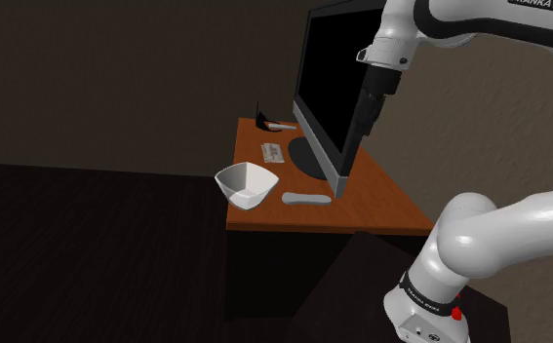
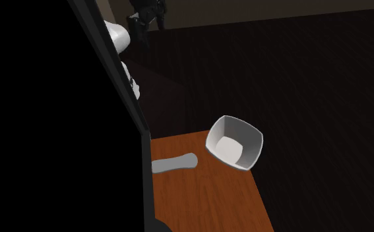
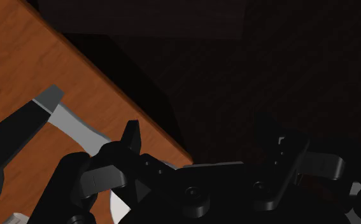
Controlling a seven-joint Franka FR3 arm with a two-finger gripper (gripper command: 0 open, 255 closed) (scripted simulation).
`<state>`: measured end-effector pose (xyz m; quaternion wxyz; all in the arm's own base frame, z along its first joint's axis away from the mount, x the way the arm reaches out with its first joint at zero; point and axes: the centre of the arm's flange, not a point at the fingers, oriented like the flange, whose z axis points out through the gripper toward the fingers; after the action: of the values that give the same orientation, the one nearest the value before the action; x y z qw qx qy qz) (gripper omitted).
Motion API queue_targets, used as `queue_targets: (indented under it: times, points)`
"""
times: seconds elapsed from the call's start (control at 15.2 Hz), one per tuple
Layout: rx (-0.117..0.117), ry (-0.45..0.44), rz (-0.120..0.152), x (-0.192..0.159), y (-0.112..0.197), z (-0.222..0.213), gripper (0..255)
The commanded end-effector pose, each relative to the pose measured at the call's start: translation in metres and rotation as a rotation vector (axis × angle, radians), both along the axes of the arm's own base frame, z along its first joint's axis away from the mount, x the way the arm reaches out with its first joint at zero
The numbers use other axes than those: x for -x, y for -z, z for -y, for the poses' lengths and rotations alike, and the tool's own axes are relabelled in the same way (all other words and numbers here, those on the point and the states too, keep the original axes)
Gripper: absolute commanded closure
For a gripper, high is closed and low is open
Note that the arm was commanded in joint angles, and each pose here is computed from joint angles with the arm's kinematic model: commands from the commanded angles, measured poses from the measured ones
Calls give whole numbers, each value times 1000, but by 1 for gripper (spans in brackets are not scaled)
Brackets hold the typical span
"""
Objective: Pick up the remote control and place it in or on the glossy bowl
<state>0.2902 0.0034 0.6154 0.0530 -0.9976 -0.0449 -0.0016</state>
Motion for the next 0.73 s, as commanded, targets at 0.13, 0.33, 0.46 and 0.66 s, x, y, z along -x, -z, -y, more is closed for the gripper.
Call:
queue_targets:
  times: [0.13, 0.33, 0.46, 0.66]
  points:
    - [4, -35, 2, -7, 21, 13, 0]
    - [11, -87, 5, -18, 53, 33, 0]
    - [15, -121, 7, -26, 74, 46, 0]
    - [22, -173, 10, -40, 106, 65, 0]
